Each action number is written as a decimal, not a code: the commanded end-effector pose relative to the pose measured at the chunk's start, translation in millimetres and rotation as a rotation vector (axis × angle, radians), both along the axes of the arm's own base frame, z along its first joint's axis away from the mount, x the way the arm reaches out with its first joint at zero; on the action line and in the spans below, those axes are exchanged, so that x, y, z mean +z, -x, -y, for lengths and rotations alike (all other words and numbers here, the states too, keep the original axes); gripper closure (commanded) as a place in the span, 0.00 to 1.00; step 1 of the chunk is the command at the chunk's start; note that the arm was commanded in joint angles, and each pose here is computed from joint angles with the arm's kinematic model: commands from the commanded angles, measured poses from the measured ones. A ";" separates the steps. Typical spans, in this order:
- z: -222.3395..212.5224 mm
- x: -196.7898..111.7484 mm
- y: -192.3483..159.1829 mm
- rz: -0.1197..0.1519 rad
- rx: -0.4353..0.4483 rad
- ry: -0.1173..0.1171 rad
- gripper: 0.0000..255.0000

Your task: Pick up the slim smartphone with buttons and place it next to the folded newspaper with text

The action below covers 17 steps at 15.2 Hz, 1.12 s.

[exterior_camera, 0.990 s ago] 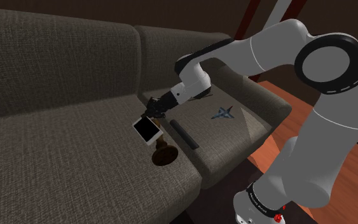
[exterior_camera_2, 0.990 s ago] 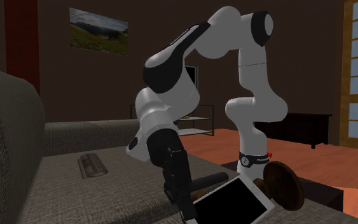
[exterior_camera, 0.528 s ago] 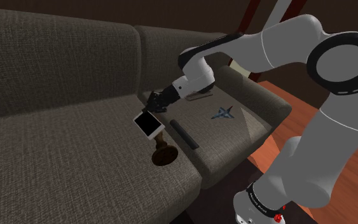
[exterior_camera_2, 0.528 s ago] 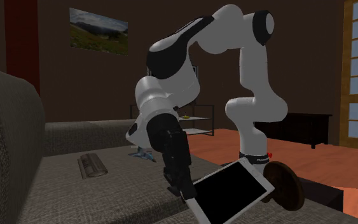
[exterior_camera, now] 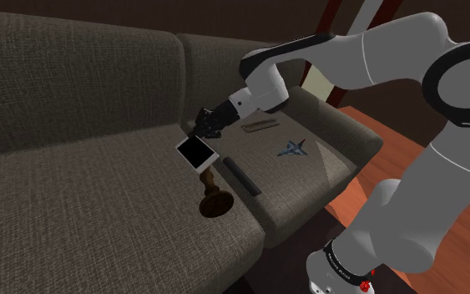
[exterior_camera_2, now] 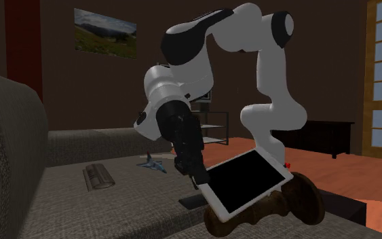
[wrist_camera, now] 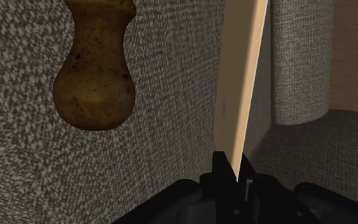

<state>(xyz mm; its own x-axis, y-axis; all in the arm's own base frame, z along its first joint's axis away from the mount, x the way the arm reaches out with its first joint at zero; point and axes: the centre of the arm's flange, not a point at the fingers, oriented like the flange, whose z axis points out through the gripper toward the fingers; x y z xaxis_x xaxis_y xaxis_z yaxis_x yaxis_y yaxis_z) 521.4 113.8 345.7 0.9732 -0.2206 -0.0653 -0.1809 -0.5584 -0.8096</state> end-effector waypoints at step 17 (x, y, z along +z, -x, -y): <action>64.1 66.9 -14.9 0.000 0.000 0.000 1.00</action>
<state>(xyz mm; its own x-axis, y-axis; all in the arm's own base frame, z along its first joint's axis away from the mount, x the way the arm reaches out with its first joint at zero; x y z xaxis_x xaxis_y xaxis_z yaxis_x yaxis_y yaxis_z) 534.0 64.0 412.8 0.9730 -0.2215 -0.0654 -0.1816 -0.5585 -0.8094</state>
